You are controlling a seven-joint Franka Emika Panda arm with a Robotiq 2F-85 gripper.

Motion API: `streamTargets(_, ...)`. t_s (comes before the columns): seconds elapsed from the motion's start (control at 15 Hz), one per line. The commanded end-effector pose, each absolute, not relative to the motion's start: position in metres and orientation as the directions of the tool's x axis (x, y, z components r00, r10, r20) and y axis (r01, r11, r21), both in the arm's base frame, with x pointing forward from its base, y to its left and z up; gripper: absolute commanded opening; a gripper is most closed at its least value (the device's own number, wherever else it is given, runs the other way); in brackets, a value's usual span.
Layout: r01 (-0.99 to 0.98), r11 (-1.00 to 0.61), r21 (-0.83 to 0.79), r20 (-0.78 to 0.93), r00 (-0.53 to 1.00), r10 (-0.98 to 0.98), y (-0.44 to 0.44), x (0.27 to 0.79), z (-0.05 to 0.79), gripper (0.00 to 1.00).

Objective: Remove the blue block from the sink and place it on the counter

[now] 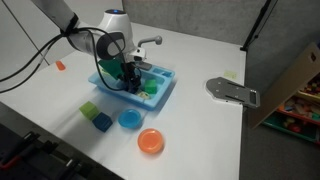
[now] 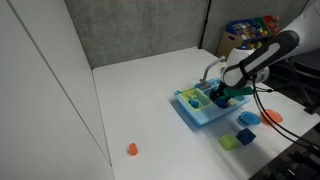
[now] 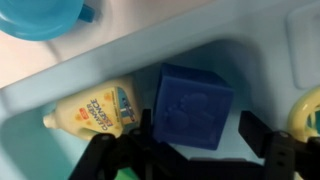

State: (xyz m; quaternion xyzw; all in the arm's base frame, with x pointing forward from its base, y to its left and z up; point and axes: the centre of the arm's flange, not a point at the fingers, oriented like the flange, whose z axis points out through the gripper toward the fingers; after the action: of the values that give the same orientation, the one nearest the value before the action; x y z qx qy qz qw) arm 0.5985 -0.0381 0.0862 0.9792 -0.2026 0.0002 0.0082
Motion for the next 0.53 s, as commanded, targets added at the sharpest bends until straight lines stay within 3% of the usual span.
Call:
streamTargets(0.0, -0.412, -0.911, 0.007, 0.024, 0.911, -0.412, -0.034, 0.608, 0.092, 0.56)
streamTargets(0.2, -0.409, -0.913, 0.004, 0.033, 0.912, -0.409, -0.034, 0.606, 0.108, 0.34)
streamTargets(0.47, -0.400, -0.917, -0.004, 0.056, 0.915, -0.400, -0.034, 0.601, 0.147, 0.32)
